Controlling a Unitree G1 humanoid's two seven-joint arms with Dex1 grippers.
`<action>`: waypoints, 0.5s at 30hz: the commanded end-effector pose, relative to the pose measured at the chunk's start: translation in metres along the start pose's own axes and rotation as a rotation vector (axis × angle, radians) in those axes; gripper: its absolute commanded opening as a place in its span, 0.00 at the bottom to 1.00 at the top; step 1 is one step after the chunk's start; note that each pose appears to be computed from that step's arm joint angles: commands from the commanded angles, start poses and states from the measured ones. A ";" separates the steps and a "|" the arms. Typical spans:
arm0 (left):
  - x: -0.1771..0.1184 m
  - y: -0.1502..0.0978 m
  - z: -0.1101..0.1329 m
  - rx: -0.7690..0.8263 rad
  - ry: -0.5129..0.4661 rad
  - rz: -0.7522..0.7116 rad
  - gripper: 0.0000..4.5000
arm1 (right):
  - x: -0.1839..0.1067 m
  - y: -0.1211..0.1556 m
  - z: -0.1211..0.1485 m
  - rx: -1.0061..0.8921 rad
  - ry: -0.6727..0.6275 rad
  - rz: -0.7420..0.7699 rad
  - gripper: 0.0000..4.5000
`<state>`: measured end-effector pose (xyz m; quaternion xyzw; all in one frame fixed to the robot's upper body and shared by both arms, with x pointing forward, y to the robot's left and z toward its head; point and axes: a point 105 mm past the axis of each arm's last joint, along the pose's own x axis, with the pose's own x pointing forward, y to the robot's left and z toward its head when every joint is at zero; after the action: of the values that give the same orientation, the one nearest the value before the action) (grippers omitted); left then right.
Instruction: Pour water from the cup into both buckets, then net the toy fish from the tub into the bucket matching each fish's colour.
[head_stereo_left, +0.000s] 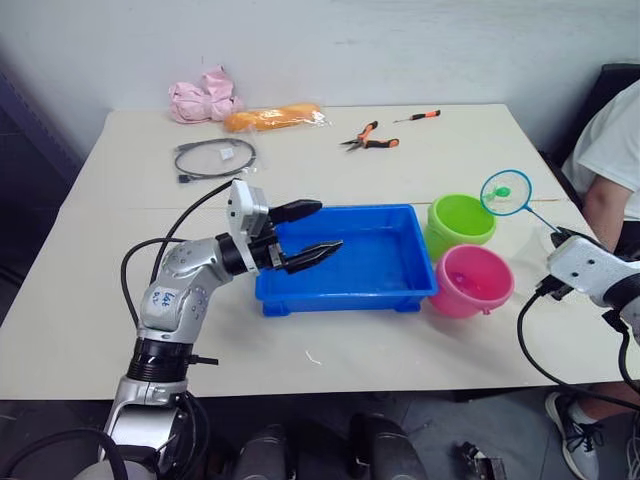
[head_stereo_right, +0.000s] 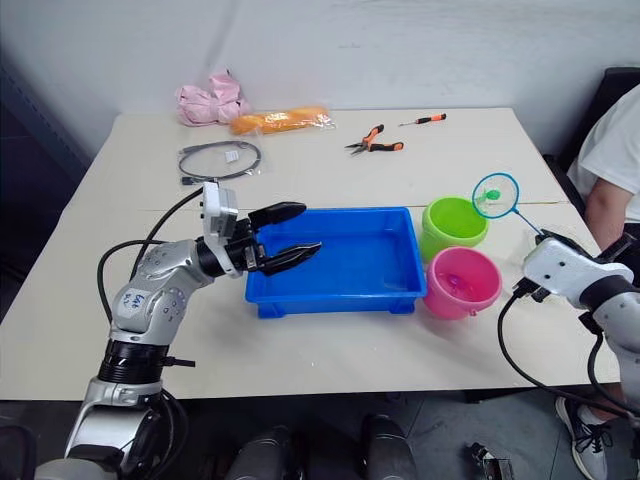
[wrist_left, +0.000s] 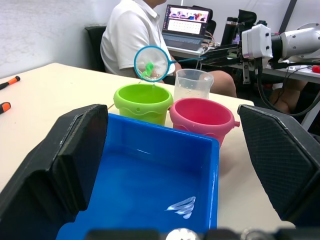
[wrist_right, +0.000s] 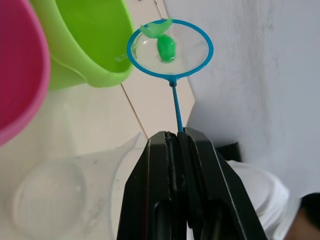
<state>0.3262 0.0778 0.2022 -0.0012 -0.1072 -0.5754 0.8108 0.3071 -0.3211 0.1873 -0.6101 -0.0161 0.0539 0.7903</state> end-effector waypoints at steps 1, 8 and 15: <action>0.005 -0.003 0.010 0.049 -0.025 -0.021 0.99 | 0.003 -0.005 0.003 -0.165 -0.033 -0.015 0.00; 0.004 -0.004 0.009 0.057 -0.026 -0.024 0.99 | 0.004 -0.005 -0.004 -0.395 -0.044 -0.069 0.00; 0.002 -0.007 0.009 0.078 -0.035 -0.050 0.99 | 0.004 -0.012 0.005 -0.528 -0.094 -0.182 0.00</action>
<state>0.3229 0.0754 0.2047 0.0133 -0.1263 -0.5843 0.8016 0.3107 -0.3229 0.1893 -0.7812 -0.0989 0.0147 0.6162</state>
